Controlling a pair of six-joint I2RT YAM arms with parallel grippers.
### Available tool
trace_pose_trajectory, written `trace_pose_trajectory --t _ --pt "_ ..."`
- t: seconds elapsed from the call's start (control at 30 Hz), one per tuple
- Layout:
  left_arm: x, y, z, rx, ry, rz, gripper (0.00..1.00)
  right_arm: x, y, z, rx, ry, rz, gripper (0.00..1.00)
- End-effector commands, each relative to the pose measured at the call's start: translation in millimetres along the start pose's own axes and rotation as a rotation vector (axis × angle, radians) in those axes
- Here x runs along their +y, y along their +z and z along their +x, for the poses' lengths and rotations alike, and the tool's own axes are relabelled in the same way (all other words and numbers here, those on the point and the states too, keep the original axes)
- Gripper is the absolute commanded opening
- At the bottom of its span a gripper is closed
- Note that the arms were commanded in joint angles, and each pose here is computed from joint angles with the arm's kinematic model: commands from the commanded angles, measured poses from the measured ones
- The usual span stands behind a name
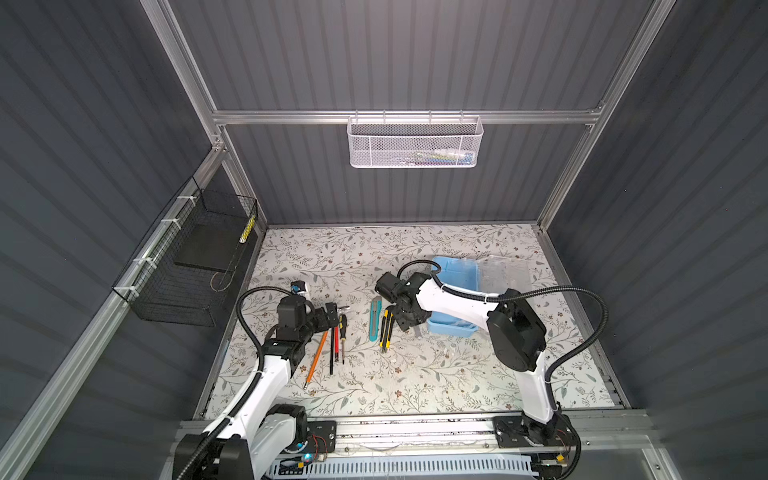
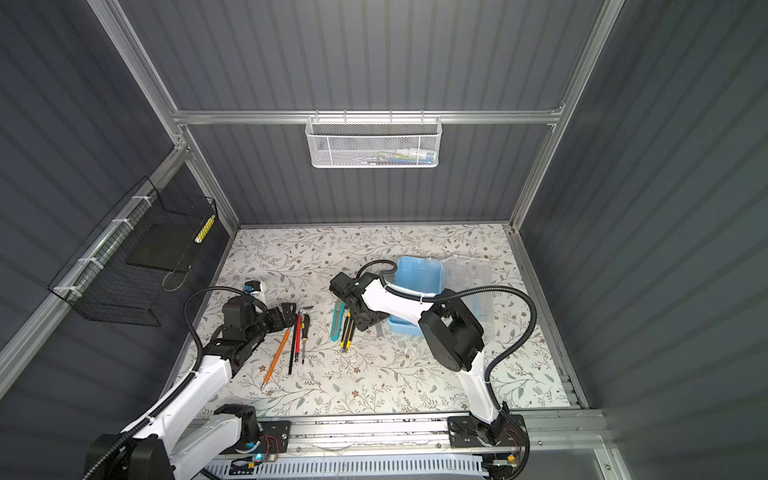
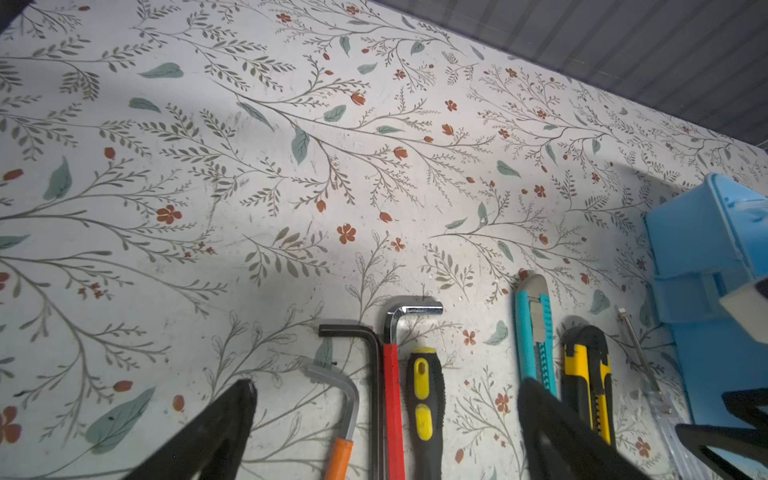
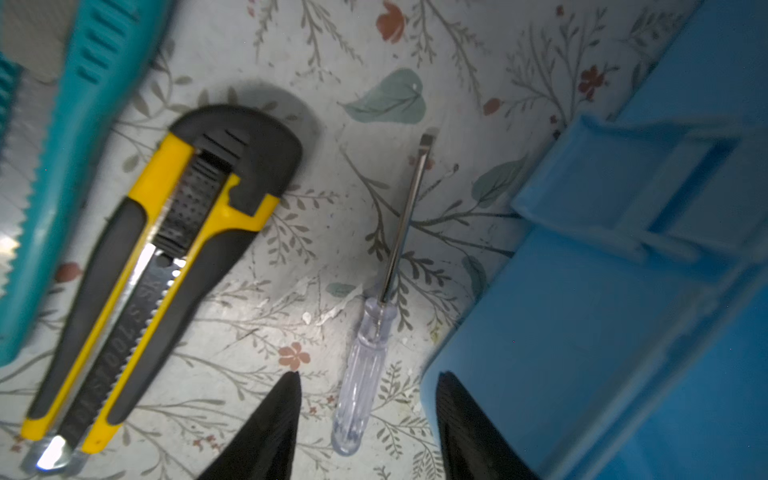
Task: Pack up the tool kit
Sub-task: 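Grasp the clear-handled screwdriver with the right gripper while the left moves over the tools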
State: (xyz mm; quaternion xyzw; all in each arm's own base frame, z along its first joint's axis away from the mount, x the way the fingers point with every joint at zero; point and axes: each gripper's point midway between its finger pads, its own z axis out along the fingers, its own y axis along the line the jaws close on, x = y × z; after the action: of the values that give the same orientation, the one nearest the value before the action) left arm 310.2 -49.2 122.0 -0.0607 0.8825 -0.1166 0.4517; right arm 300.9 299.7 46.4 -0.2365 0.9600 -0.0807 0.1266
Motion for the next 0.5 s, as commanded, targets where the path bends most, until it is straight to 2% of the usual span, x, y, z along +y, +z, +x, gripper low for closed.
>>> trace_pose_trajectory --t 0.0,0.27,0.47 --pt "10.4 -0.9 -2.4 -0.051 0.015 -0.048 0.99 -12.3 7.7 19.3 0.046 0.033 0.053 0.56" --pt "7.5 -4.2 -2.9 -0.064 0.025 -0.029 0.99 0.4 22.0 17.3 0.037 0.035 -0.012 0.56" --pt "9.5 -1.4 -2.2 -0.053 0.02 -0.042 0.99 1.2 27.8 9.2 0.03 0.052 -0.042 0.45"
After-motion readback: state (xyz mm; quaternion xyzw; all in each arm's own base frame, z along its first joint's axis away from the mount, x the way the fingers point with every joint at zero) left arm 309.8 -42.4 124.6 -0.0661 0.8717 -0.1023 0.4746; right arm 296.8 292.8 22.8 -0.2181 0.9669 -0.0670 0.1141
